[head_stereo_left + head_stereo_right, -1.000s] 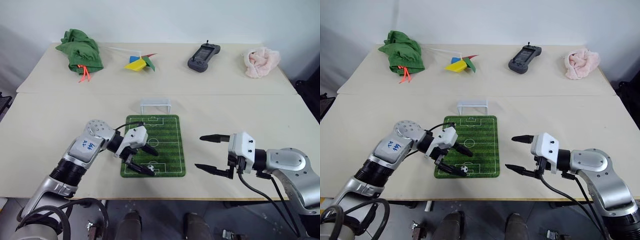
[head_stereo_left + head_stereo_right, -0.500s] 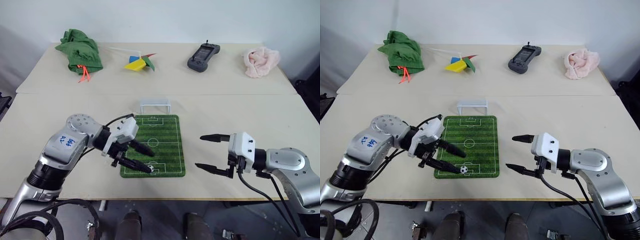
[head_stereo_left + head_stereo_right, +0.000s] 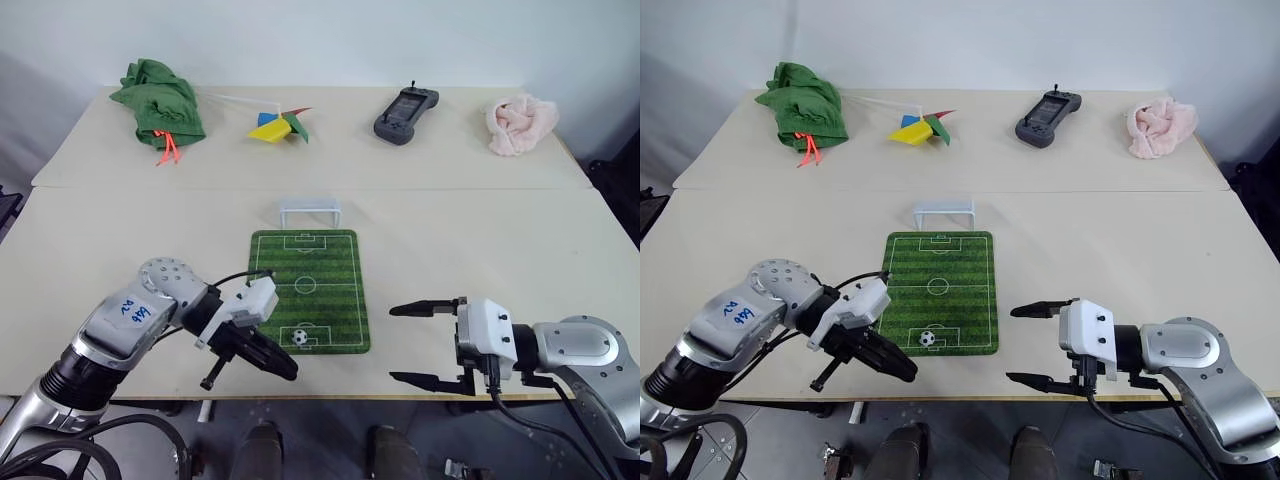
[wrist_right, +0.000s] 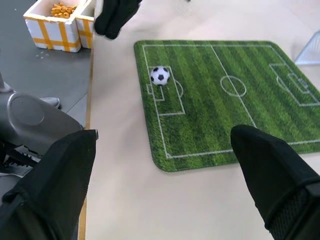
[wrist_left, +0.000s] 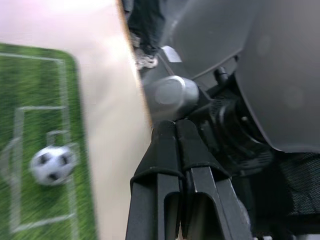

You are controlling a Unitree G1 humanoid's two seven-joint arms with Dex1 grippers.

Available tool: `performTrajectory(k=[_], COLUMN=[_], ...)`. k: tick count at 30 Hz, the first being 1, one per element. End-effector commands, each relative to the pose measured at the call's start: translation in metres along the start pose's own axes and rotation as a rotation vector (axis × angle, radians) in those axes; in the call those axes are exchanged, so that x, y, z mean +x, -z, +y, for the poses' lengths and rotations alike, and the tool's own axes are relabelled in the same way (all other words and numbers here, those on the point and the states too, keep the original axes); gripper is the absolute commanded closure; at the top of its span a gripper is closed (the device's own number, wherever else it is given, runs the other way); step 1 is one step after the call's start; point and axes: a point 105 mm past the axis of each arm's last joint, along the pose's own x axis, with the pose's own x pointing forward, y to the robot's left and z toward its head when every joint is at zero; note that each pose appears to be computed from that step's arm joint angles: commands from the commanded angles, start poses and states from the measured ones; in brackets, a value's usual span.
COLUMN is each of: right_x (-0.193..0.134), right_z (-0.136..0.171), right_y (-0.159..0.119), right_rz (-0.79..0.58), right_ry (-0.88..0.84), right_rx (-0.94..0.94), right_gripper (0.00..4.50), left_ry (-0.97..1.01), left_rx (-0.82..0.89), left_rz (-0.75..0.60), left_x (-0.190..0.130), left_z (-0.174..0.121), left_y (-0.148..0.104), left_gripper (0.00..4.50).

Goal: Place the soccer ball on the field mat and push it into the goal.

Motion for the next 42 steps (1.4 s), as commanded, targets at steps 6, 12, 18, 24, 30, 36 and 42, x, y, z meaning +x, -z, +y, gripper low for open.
performTrajectory(k=[6,12,18,24,30,36,42], right_x=[-0.003,-0.002,-0.002,-0.002,-0.001,-0.002,-0.003], right_z=[0.000,0.004,0.001,-0.001,-0.003,-0.012,-0.047], right_y=[-0.009,-0.006,-0.007,-0.009,-0.007,-0.003,0.002], right_rz=[-0.011,0.005,0.000,-0.009,-0.003,0.012,0.049], right_ry=[0.020,0.002,0.010,0.024,0.032,0.070,0.211], right_rx=[-0.025,-0.030,-0.031,-0.028,-0.036,-0.075,-0.188], right_gripper=[0.00,0.00,0.00,0.00,0.00,0.00,0.00], left_ry=[-0.046,-0.122,-0.143,-0.295,-0.493,-0.537,-0.315], left_rx=[-0.004,0.005,0.009,-0.001,0.033,0.059,0.050], left_rz=[0.068,0.044,0.035,0.003,-0.108,-0.210,-0.204], left_x=[0.005,0.004,0.005,0.002,-0.015,-0.029,-0.018], left_z=[0.004,0.016,0.021,0.049,0.085,0.088,0.041], left_y=[0.014,0.018,0.018,0.019,-0.002,-0.027,-0.036], left_gripper=[4.48,4.48,4.48,4.48,4.48,4.48,4.48])
